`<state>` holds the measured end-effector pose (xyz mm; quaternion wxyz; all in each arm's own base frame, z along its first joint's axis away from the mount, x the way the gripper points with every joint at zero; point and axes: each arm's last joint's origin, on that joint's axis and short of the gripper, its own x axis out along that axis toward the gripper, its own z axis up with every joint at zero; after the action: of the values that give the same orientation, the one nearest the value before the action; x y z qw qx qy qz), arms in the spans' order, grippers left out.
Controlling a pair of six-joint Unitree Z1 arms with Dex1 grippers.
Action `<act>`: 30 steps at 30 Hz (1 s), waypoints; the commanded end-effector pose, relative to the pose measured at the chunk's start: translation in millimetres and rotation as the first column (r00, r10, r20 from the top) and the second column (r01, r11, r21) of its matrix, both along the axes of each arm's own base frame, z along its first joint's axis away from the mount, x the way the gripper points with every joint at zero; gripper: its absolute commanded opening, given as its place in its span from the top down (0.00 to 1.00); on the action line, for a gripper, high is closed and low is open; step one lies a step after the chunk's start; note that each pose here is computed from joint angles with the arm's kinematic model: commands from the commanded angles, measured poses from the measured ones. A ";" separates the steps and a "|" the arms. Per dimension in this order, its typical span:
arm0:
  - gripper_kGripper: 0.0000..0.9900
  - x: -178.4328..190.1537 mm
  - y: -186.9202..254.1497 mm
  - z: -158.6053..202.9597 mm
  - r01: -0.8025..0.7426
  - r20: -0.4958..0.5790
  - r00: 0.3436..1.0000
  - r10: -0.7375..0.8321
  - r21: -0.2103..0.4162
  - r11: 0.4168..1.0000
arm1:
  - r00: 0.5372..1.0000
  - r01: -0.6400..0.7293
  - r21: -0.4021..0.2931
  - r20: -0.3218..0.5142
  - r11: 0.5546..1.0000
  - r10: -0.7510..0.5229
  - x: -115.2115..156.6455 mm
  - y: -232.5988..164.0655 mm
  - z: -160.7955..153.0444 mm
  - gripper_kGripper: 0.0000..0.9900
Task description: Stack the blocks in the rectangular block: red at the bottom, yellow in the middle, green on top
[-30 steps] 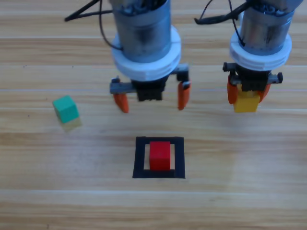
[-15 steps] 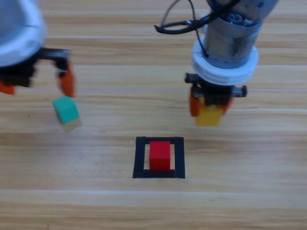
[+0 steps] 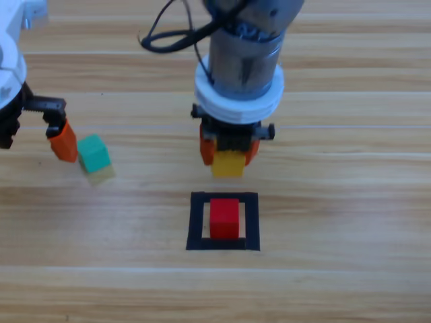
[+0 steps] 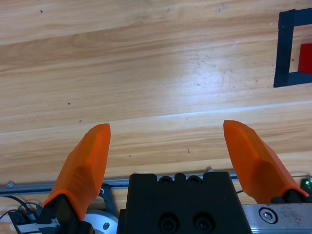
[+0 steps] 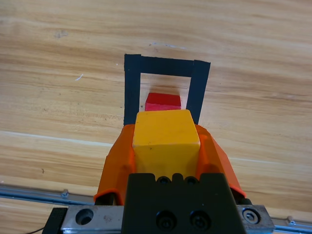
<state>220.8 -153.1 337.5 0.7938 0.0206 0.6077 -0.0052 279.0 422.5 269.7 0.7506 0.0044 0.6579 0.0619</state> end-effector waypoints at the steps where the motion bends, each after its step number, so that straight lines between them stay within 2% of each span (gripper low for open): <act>1: 0.00 2.2 12.9 -1.3 -0.026 0.002 1.000 0.026 -0.031 0.999 | 0.999 -0.021 -0.043 -0.051 0.999 0.018 -6.7 14.7 -30.1 1.00; 7: 0.00 1.7 13.1 -10.3 -0.025 -0.015 1.000 0.025 -0.041 0.999 | 0.998 -0.012 -0.048 -0.057 0.999 0.009 -6.9 14.7 -31.7 1.00; 19: 0.00 1.3 10.2 -17.6 -0.001 -0.047 0.999 -0.003 -0.079 0.997 | 0.996 -0.016 -0.074 -0.086 0.997 0.009 -4.1 20.2 -53.8 1.00; 30: 0.00 2.0 9.1 -29.0 0.003 -0.059 0.998 -0.008 -0.082 0.997 | 0.995 -0.016 -0.105 -0.102 0.994 0.005 -3.5 20.8 -65.7 1.00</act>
<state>220.2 -147.4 317.6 0.7806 -0.0074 0.6241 -0.0332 282.6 434.0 234.7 0.7313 -0.0077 0.6803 0.0484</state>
